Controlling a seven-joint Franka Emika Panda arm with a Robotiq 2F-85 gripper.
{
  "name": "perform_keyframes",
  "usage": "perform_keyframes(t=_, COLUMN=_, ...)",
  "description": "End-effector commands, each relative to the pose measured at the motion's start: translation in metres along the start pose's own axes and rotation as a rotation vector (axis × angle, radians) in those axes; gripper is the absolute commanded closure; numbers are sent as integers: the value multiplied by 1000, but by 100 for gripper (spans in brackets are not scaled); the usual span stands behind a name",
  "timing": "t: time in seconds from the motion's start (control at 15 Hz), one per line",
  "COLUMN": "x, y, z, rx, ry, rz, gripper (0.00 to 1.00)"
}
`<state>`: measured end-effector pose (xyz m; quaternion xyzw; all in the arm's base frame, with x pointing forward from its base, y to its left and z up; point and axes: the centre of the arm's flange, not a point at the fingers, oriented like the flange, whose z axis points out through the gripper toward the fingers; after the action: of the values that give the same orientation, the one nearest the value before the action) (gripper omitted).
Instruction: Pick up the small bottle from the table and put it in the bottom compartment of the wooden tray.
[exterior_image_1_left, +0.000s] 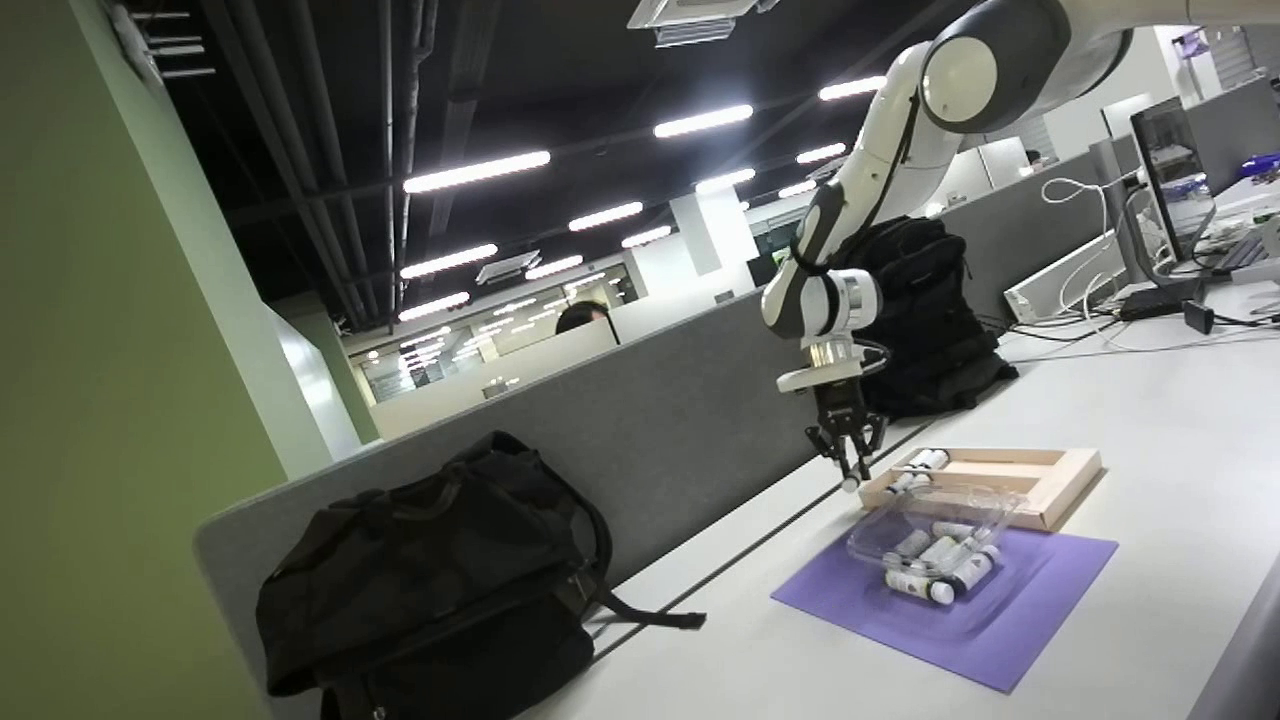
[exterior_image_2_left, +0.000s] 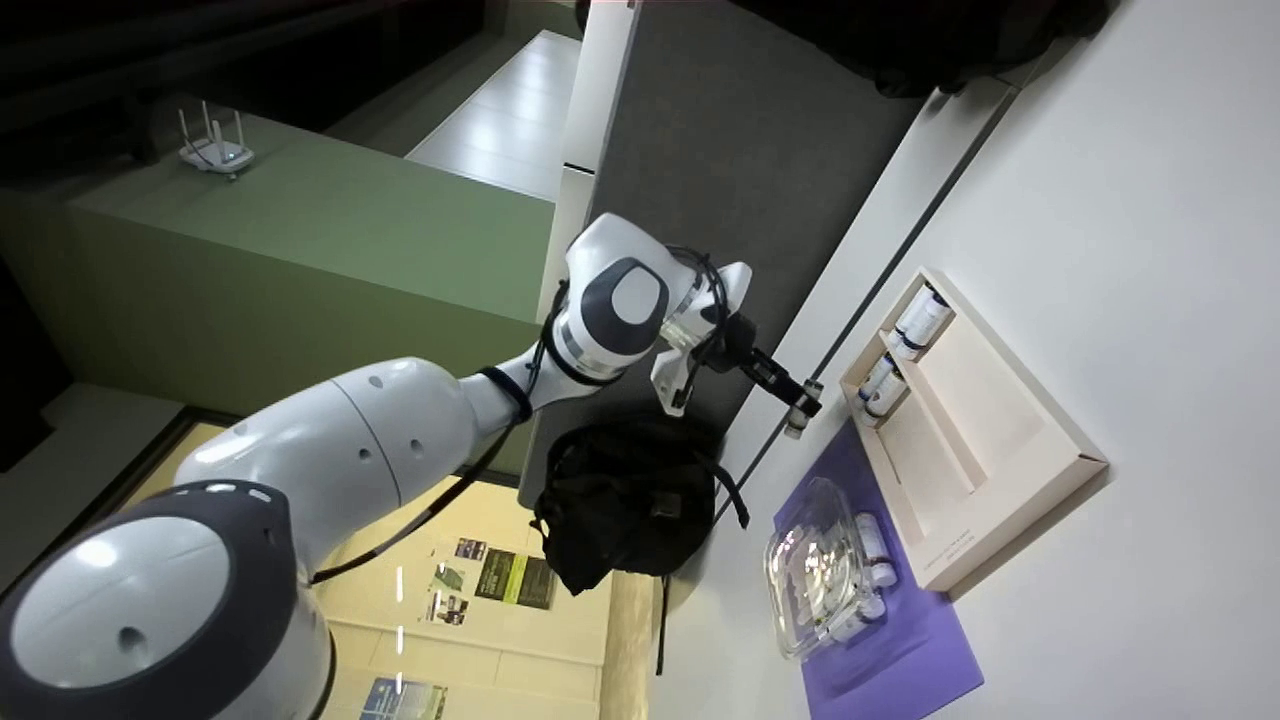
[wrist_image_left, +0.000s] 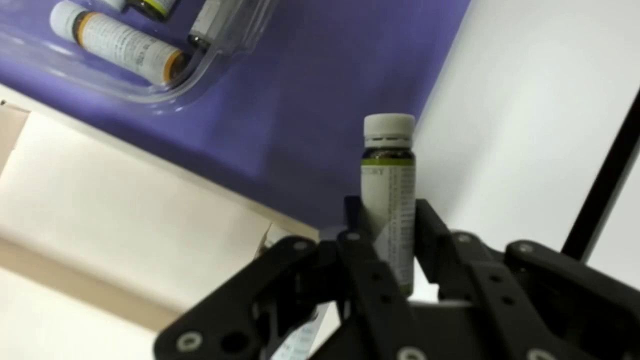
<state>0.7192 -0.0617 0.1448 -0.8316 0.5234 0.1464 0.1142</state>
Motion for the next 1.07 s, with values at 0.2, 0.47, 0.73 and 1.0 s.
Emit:
perform_keyframes(t=0.2, x=48, y=97, z=-41, rx=99, ry=-180, rz=158, gripper=88)
perform_keyframes(t=0.47, x=71, y=104, z=-27, rx=79, ry=-188, rz=158, gripper=63)
perform_keyframes(t=0.73, x=68, y=99, z=-24, rx=74, ry=-184, rz=146, gripper=63)
perform_keyframes(t=1.0, x=66, y=96, z=-15, rx=74, ry=-195, rz=153, gripper=88)
